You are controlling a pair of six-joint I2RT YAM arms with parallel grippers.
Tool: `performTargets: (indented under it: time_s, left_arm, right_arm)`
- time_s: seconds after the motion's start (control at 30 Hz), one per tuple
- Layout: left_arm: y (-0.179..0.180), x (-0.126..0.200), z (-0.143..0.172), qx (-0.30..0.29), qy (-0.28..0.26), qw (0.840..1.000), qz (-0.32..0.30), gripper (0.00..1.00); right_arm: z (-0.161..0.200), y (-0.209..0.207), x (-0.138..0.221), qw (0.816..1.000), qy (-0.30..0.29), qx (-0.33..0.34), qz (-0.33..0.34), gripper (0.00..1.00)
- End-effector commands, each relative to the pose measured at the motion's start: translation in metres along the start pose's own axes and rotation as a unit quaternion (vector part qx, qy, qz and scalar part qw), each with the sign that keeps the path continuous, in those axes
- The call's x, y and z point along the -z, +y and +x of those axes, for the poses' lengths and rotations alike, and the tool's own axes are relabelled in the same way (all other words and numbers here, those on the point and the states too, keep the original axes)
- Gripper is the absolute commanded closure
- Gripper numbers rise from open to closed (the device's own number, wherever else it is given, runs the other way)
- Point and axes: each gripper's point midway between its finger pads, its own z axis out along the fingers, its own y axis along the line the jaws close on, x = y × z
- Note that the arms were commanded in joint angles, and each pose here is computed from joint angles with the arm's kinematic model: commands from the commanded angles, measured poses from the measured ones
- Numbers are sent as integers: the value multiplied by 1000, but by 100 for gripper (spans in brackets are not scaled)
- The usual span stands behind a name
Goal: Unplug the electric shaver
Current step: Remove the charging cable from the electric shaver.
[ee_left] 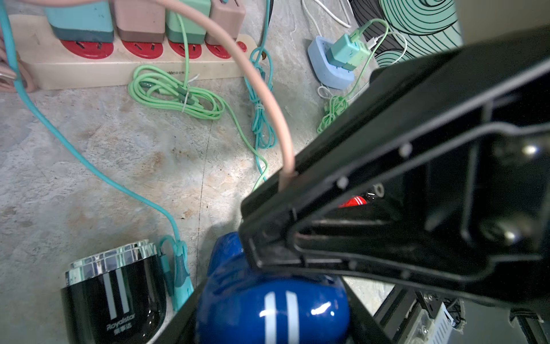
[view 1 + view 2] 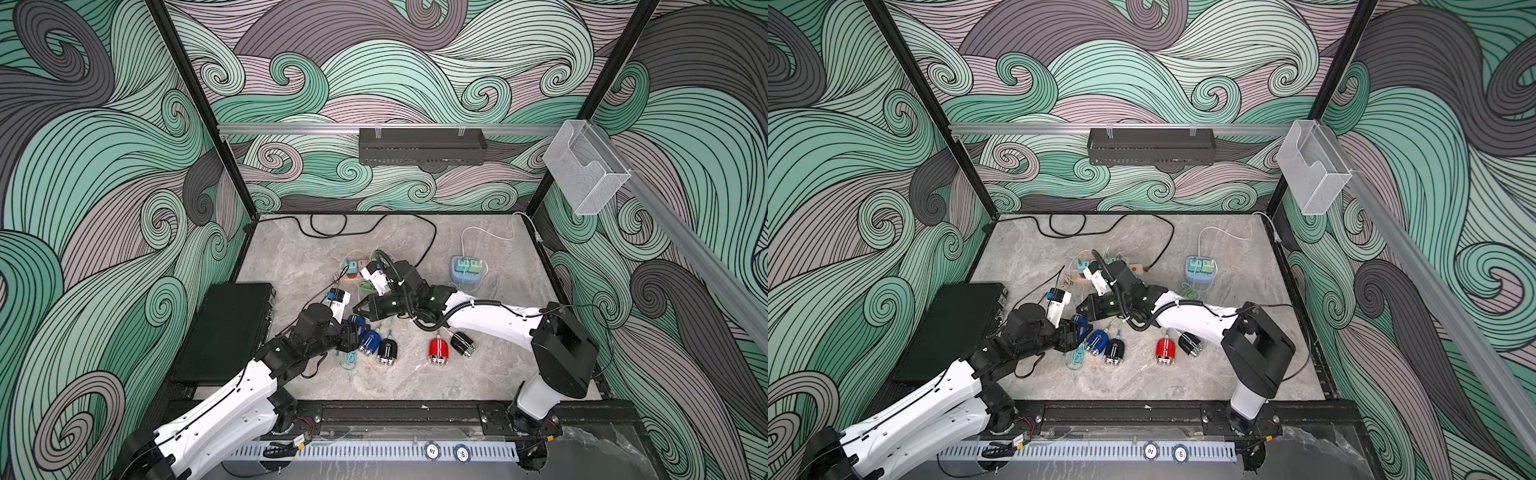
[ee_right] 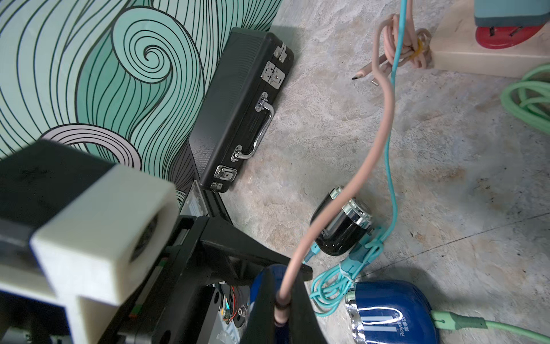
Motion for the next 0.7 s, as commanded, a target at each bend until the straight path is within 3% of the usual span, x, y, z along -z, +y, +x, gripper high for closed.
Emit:
performTargets:
  time_s: [0.0,0.1,0.23,0.4,0.57,0.67]
  left_arm:
    - [60,8,67,38,108,985,-127,71]
    - [60,8,67,37,109,985,-129,71]
    - [60,7,68,36,113,985,-129,71]
    - [58,5,69,33,119,984,-125,71]
    - [55,3,70,26,123,985,-118,71]
    - [54,3,70,23,124,985,-116,71]
  right_arm:
    - [-65,0,35,994,-104,-8,-12,100]
    - [-70,6,35,995,-99,-18,-28,100]
    - [-70,-5,40,994,-102,18,46,100]
    - [-77,-9,49,989,-128,45,65,100]
    - [-76,-5,49,989,-128,48,55,100]
    - [-81,3,51,991,-137,4,-9,100]
